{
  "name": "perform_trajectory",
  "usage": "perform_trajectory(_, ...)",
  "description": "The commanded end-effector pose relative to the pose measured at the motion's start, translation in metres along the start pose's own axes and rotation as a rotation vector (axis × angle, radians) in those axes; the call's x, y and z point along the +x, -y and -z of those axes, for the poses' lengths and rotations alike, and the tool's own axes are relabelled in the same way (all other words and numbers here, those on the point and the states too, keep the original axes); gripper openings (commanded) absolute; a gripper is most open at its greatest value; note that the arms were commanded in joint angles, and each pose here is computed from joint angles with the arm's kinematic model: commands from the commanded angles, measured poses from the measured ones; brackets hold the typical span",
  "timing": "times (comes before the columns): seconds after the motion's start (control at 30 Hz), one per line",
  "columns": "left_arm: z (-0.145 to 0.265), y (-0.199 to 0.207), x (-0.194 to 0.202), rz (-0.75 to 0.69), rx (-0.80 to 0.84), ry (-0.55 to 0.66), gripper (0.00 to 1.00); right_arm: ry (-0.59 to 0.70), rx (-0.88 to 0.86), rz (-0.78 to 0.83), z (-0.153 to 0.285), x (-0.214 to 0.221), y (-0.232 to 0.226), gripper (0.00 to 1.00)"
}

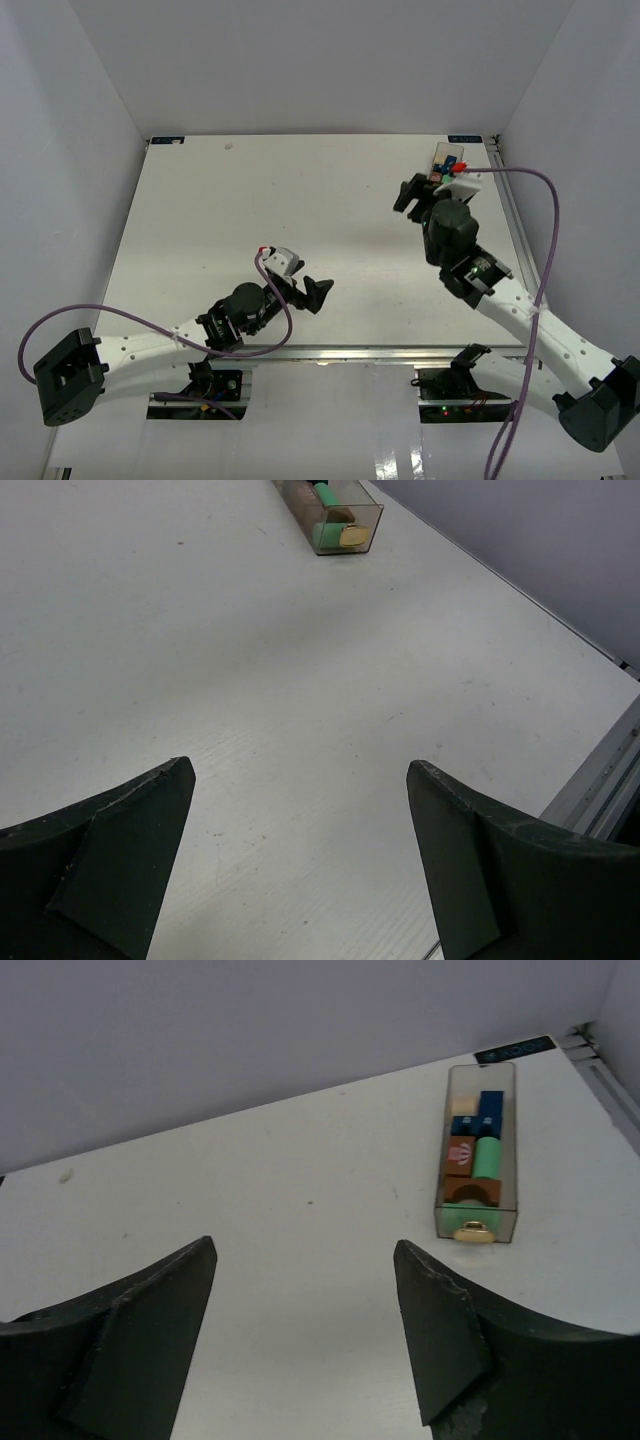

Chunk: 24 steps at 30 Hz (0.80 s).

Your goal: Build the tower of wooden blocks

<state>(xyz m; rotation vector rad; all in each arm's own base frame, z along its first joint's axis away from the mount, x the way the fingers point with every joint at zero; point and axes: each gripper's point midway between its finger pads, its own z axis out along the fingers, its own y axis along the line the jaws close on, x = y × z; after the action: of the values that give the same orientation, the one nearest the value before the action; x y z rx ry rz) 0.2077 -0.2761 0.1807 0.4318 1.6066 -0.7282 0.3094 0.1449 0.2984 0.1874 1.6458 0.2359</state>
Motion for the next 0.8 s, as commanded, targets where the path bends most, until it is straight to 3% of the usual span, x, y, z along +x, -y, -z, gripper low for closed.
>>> perform_trajectory(0.0, -0.002, -0.006, -0.016, 0.0, -0.048, 0.039, 0.98, 0.033, 0.09, -0.002, -0.056, -0.042, 0.043, 0.73)
perform_trajectory(0.07, -0.003, -0.012, -0.015, -0.004, -0.078, 0.04, 0.98, 0.037, 0.127, 0.024, -0.081, -0.054, 0.058, 0.72)
perform_trajectory(0.17, -0.004, -0.015, -0.013, -0.004, -0.101, 0.031, 0.98, -0.055, 0.207, 0.099, -0.129, -0.039, 0.082, 0.72)
perform_trajectory(0.27, -0.005, -0.014, -0.014, -0.001, -0.1, 0.027, 0.98, -0.225, 0.262, 0.109, -0.172, 0.01, 0.111, 0.72)
perform_trajectory(0.4, -0.006, -0.009, -0.011, 0.001, -0.076, 0.016, 0.98, -0.319, 0.308, 0.104, -0.21, 0.043, 0.146, 0.66)
perform_trajectory(0.77, -0.008, 0.001, -0.013, 0.006, -0.029, 0.004, 0.95, -0.412, 0.395, 0.066, -0.242, 0.099, 0.195, 0.6)
